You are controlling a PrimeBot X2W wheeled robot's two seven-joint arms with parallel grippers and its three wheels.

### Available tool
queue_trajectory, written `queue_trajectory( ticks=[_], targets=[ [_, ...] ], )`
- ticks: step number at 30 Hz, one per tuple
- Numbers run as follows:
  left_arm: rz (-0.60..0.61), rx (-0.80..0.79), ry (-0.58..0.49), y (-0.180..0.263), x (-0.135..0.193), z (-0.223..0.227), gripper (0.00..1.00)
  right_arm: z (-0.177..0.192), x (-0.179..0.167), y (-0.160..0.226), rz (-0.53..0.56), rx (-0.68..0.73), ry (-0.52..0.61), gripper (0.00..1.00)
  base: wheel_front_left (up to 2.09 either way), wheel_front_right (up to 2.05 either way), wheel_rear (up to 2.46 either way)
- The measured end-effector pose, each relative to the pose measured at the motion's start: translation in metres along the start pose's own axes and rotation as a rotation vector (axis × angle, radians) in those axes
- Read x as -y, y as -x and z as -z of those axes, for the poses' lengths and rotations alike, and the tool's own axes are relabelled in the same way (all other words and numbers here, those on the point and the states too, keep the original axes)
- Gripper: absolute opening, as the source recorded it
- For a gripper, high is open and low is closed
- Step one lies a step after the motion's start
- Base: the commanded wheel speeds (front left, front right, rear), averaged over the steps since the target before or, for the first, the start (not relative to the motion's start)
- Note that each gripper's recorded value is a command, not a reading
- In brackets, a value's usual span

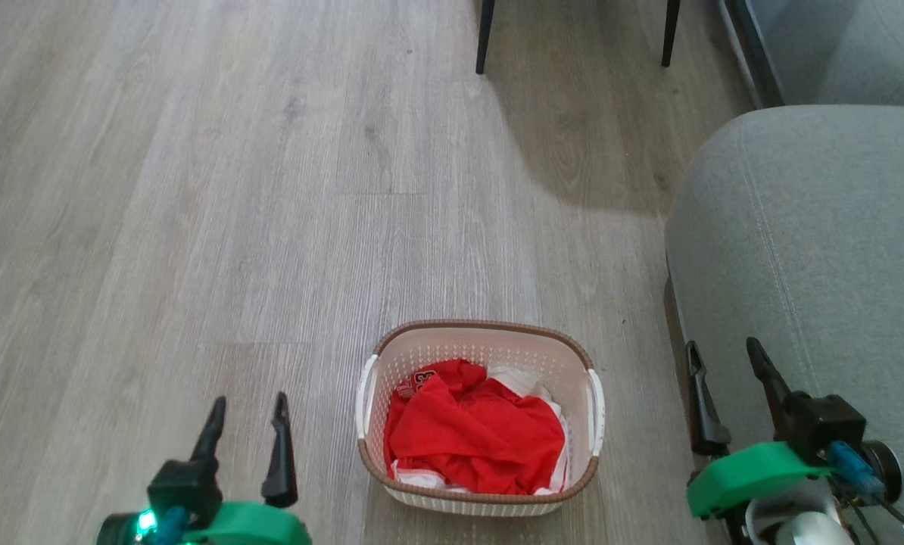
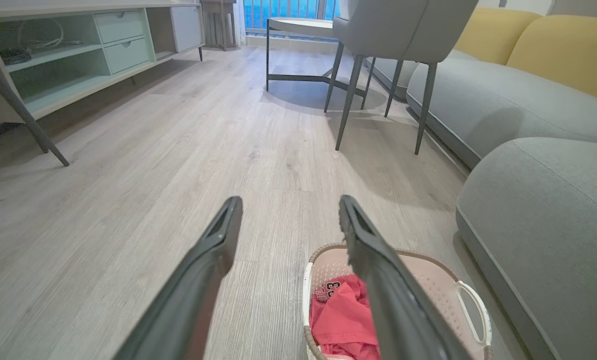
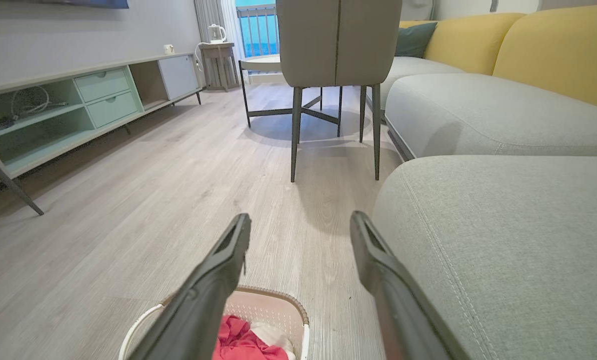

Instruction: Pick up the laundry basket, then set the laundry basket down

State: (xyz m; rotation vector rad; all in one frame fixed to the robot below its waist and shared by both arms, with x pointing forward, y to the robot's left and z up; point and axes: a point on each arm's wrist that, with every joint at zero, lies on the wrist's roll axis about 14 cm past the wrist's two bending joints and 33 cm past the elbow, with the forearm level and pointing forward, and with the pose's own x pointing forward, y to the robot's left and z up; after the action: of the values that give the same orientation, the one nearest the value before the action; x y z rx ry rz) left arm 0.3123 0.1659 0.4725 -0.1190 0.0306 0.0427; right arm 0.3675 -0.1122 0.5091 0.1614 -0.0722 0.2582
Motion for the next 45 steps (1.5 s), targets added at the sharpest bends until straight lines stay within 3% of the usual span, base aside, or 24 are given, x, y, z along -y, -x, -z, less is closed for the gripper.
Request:
queue_trajectory(
  ticks=[27, 28, 34, 45],
  targets=[
    [-0.014, 0.026, -0.009, 0.002, -0.006, -0.008, 1.0, -0.005, 0.004, 0.014, 0.023, 0.015, -0.011, 1.0, 0.0, 0.0, 0.0],
    [-0.015, 0.02, -0.009, 0.002, -0.006, -0.006, 0.0, -0.003, 0.004, 0.014, 0.023, 0.01, -0.012, 0.0, 0.0, 0.0, 0.0],
    [-0.036, -0.109, -0.01, 0.019, -0.012, 0.033, 0.0, 0.034, 0.007, 0.029, 0.047, -0.11, -0.033, 0.0, 0.0, 0.0, 0.0],
    [-0.055, -0.149, 0.122, 0.019, -0.014, 0.04, 0.0, 0.038, 0.015, 0.032, 0.097, -0.12, -0.161, 0.0, 0.0, 0.0, 0.0]
  ],
)
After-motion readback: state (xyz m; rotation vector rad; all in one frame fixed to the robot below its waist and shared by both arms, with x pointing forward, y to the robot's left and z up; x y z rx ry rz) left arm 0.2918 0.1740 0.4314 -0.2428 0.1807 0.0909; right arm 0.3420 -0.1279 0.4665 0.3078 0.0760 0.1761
